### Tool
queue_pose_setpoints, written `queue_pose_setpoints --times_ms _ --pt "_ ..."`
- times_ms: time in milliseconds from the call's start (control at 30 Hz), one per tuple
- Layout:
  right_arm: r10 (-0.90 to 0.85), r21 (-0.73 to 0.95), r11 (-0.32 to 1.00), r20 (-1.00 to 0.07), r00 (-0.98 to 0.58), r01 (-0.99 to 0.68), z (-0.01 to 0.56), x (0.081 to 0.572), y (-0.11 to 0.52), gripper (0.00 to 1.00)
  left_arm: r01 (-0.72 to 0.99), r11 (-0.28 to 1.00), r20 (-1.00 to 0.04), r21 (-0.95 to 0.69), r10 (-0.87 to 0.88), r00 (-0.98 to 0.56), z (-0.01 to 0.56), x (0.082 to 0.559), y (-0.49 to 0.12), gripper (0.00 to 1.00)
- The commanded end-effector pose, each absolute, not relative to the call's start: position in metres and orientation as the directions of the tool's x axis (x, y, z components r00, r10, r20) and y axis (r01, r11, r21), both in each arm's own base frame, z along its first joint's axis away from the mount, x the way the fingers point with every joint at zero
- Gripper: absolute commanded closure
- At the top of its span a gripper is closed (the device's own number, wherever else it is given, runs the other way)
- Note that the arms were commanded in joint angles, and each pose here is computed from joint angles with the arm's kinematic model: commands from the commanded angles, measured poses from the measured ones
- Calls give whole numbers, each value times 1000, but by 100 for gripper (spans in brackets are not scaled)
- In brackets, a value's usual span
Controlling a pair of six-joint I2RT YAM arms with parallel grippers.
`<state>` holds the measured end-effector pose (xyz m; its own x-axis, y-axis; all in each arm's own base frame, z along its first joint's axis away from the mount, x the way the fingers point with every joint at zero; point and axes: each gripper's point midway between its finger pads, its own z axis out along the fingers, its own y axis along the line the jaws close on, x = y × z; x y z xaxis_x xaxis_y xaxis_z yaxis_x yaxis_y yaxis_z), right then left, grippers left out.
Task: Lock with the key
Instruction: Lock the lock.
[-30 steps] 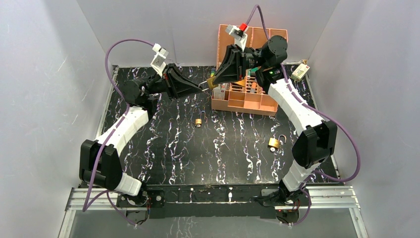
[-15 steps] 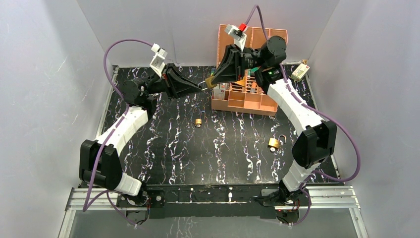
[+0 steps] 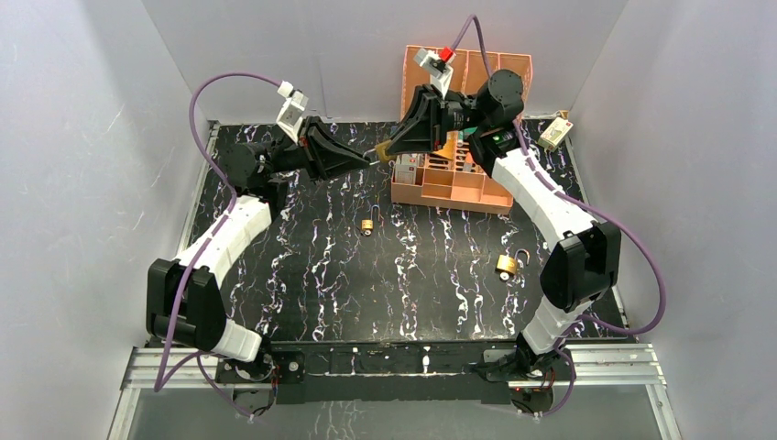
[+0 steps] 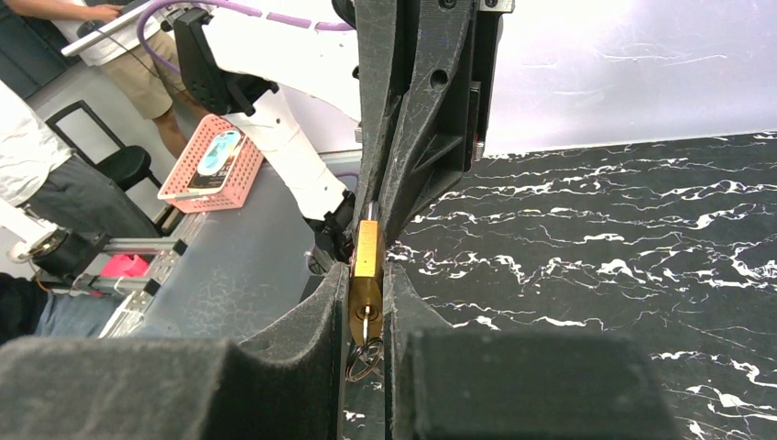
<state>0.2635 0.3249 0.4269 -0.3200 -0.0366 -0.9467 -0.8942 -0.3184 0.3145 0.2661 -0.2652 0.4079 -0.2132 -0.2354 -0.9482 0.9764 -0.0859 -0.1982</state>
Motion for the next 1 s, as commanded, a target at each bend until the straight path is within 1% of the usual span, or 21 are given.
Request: queue_pose_setpoints --times_ms 0,233,367,500,733,767,800,833,900,967 --pt "-65 326 -411 -942 -329 -851 420 221 366 100 989 17 -920 -144 -371 -128 433 285 -272 100" --pt "-91 346 -429 -936 -341 -834 408 209 383 100 988 60 -909 -142 -403 -106 440 295 -271 100" --pt "-91 341 -432 -938 -336 -835 409 208 383 100 988 71 -910 -135 -403 -96 441 294 -268 100" --pt "-81 322 -407 -945 -318 -855 418 215 373 100 982 128 -915 -140 -396 -78 438 298 -257 100" --pt "-31 268 -326 -961 -273 -907 442 238 336 100 965 216 -925 -148 -375 -58 436 304 -236 100" --pt "-32 267 -325 -962 -272 -907 442 239 333 88 964 219 -926 -148 -372 -58 435 304 -235 100" --pt "-31 264 -324 -963 -269 -909 443 239 332 70 964 220 -927 -150 -370 -60 435 304 -235 100" --pt "-29 261 -324 -963 -266 -909 443 239 331 59 964 220 -928 -152 -367 -63 434 304 -235 100" --pt "-25 256 -317 -965 -262 -913 444 240 329 46 962 225 -930 -152 -363 -62 433 304 -234 100" --pt "-14 247 -299 -967 -254 -922 448 244 324 37 960 234 -932 -152 -357 -61 432 304 -234 100"
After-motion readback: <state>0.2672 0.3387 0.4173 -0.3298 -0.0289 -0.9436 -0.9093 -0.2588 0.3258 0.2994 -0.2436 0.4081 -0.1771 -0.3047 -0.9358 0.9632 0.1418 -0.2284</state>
